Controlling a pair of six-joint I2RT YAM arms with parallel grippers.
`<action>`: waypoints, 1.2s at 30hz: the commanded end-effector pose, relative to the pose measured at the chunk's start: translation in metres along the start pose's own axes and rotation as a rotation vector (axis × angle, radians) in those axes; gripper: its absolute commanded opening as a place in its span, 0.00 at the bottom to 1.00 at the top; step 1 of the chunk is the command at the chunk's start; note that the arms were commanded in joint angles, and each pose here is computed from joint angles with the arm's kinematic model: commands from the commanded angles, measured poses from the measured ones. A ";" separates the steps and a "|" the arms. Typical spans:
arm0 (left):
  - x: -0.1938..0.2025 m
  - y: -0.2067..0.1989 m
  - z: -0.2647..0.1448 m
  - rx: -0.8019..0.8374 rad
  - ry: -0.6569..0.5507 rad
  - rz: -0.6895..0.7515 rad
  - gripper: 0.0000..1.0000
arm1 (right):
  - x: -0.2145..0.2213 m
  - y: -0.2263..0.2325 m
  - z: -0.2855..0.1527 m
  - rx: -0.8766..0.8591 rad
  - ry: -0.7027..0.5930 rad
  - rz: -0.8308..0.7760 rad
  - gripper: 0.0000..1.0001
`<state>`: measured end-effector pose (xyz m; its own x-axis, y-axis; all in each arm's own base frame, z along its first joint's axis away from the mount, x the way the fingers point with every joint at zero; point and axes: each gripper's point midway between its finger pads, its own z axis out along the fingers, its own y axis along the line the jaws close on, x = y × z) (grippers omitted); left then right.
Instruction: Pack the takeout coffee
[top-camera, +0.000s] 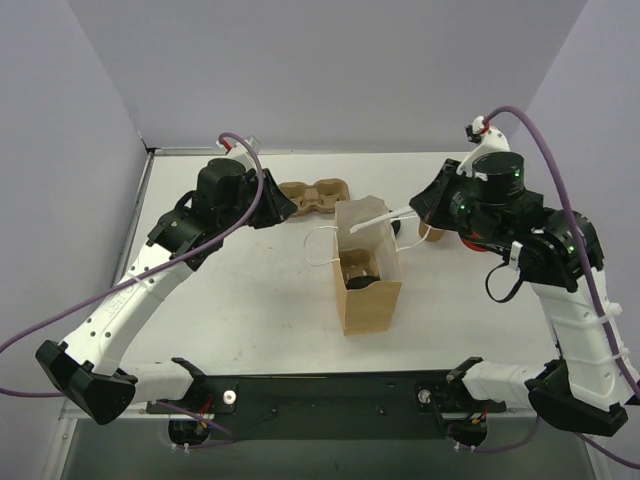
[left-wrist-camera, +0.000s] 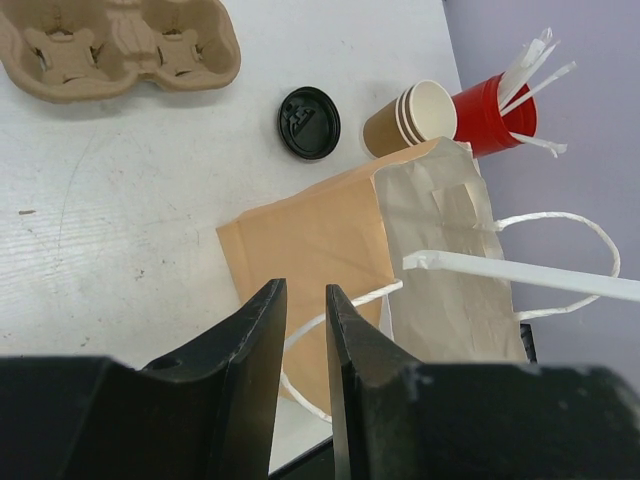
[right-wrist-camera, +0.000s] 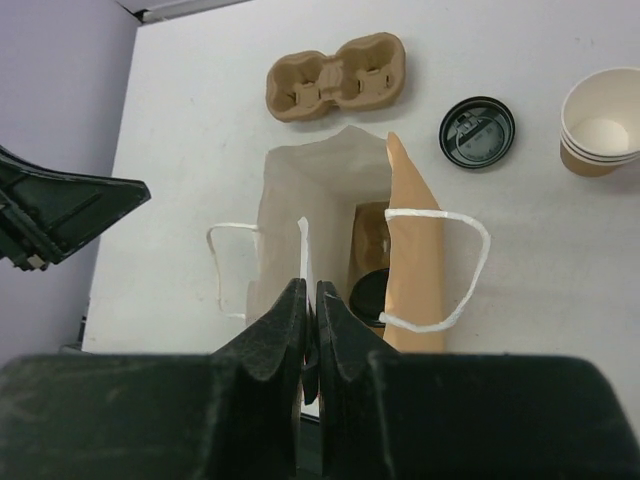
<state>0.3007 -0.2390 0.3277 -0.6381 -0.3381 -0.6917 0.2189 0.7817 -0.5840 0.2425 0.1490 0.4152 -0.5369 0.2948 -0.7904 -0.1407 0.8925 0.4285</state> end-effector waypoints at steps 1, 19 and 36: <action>-0.020 -0.010 -0.017 0.023 -0.061 0.015 0.33 | 0.011 -0.011 0.027 0.134 0.020 -0.080 0.00; -0.012 0.015 -0.014 -0.075 -0.056 0.031 0.33 | 0.044 0.006 0.080 0.174 0.136 -0.176 0.65; -0.012 0.057 -0.021 -0.290 -0.049 0.096 0.93 | -0.025 -0.106 -0.002 0.338 -0.187 0.178 0.92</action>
<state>0.3021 -0.1985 0.2985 -0.6310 -0.2689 -0.7277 0.0997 0.9021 -0.4198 0.2748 0.0621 0.3981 -0.3994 0.4112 -0.8194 0.1928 0.9115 0.3634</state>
